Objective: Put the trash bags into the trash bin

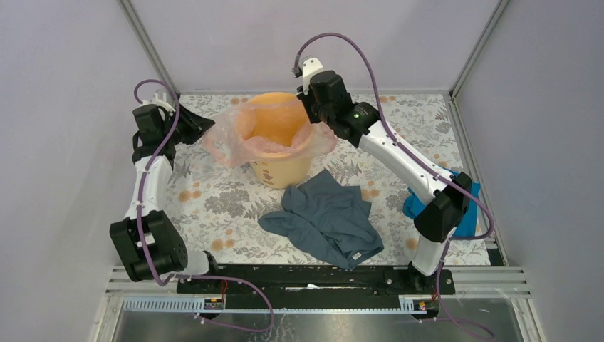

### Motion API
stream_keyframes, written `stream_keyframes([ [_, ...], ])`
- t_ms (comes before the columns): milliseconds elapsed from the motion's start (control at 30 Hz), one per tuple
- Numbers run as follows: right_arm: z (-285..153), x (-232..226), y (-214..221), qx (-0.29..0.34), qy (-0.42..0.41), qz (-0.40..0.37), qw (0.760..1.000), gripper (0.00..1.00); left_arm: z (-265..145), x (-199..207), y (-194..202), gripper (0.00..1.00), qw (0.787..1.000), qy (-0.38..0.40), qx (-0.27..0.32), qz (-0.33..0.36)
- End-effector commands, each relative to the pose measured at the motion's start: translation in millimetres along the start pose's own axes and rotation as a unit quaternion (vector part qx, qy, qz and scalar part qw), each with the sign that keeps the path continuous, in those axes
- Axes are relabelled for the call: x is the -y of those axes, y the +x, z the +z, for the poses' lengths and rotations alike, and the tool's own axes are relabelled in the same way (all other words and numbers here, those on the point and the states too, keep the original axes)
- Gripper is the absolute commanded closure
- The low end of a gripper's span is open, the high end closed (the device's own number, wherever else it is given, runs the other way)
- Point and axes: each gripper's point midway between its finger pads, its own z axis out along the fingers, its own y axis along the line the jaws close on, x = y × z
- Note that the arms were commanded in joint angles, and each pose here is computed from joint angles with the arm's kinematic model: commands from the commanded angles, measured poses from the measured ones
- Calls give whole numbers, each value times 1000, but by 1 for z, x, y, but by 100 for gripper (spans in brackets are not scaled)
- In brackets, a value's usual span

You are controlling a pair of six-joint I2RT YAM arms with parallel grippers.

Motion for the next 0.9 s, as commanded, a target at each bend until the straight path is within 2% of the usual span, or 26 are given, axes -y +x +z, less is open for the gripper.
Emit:
stream_keyframes([
  [0,12,25,-31,48,1,46,998,78,15,14,-14,71,998,63,10,-3],
  [67,18,28,-36,57,-11,46,997,81,19,30,-17,83,993,119,11,-14],
  [133,24,32,-37,63,-17,51,997,85,23,32,-20,94,991,133,16,-27],
  [233,35,36,-37,66,-41,76,994,88,31,30,-30,99,990,132,29,-39],
  [433,63,47,-28,58,-87,146,984,93,47,24,-40,100,988,132,42,-66],
  [467,67,47,-26,57,-92,150,983,93,50,26,-39,100,987,141,40,-71],
  [533,77,49,-21,53,-97,156,982,84,57,31,-35,100,983,160,31,-86],
  [567,81,52,-19,51,-95,160,981,83,61,35,-32,100,980,174,24,-92],
  [700,95,63,-12,48,-105,201,973,82,76,48,-27,100,968,222,3,-116],
  [867,108,62,-4,41,-141,246,958,83,96,33,-28,100,968,209,8,-139],
])
